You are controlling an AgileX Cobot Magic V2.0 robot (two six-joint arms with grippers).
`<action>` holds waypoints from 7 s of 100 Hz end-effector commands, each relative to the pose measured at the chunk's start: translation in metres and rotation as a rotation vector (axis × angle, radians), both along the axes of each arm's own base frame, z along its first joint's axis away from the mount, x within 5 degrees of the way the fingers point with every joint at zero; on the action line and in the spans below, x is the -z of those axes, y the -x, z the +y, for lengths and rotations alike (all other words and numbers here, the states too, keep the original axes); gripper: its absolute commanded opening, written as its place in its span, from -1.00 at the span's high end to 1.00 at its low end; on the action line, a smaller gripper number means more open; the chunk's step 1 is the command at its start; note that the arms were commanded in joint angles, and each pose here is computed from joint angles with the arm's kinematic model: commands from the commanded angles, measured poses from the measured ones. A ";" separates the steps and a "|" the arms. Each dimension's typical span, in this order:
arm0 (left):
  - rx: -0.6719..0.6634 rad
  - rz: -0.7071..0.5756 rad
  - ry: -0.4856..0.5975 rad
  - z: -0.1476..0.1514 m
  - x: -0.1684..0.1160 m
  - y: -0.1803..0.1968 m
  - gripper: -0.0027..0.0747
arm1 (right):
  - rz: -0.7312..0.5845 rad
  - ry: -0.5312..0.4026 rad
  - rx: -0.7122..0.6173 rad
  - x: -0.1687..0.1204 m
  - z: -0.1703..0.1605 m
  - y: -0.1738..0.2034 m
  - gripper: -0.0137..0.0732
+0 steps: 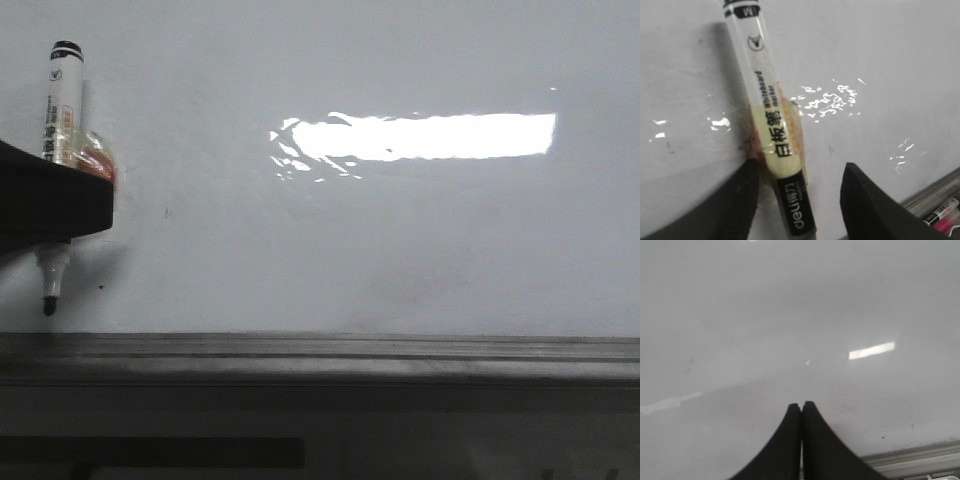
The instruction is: Write number 6 on whiteboard
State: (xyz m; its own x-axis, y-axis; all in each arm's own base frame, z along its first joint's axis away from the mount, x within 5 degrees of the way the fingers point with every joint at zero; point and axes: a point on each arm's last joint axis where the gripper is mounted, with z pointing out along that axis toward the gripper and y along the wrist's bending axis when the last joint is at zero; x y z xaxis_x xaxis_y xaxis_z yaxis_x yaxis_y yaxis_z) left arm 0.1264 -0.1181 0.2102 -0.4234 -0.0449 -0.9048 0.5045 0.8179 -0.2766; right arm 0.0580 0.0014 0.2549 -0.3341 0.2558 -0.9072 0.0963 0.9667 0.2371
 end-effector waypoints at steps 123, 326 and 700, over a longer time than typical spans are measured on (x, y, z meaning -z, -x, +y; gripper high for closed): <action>0.431 -0.474 -0.271 -0.029 -0.041 0.014 0.98 | -0.074 0.124 -0.994 -0.075 0.163 -0.067 -0.01; 0.010 -0.546 -0.166 0.051 -0.087 0.025 -0.02 | -0.152 -0.027 -0.728 -0.137 0.159 -0.136 0.83; -0.050 0.262 0.140 0.001 -0.050 -0.017 -0.19 | 0.033 0.027 -1.040 -0.108 0.207 -0.081 -0.39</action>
State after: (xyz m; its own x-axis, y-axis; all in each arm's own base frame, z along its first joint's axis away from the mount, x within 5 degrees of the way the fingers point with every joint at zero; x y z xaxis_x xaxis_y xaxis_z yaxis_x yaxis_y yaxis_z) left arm 0.1405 -0.1196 0.2429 -0.6991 -0.1162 -0.7055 0.3556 0.7995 -0.4841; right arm 0.1383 0.2117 0.3409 -0.4621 -0.2783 -0.8420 -0.7732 0.5914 0.2288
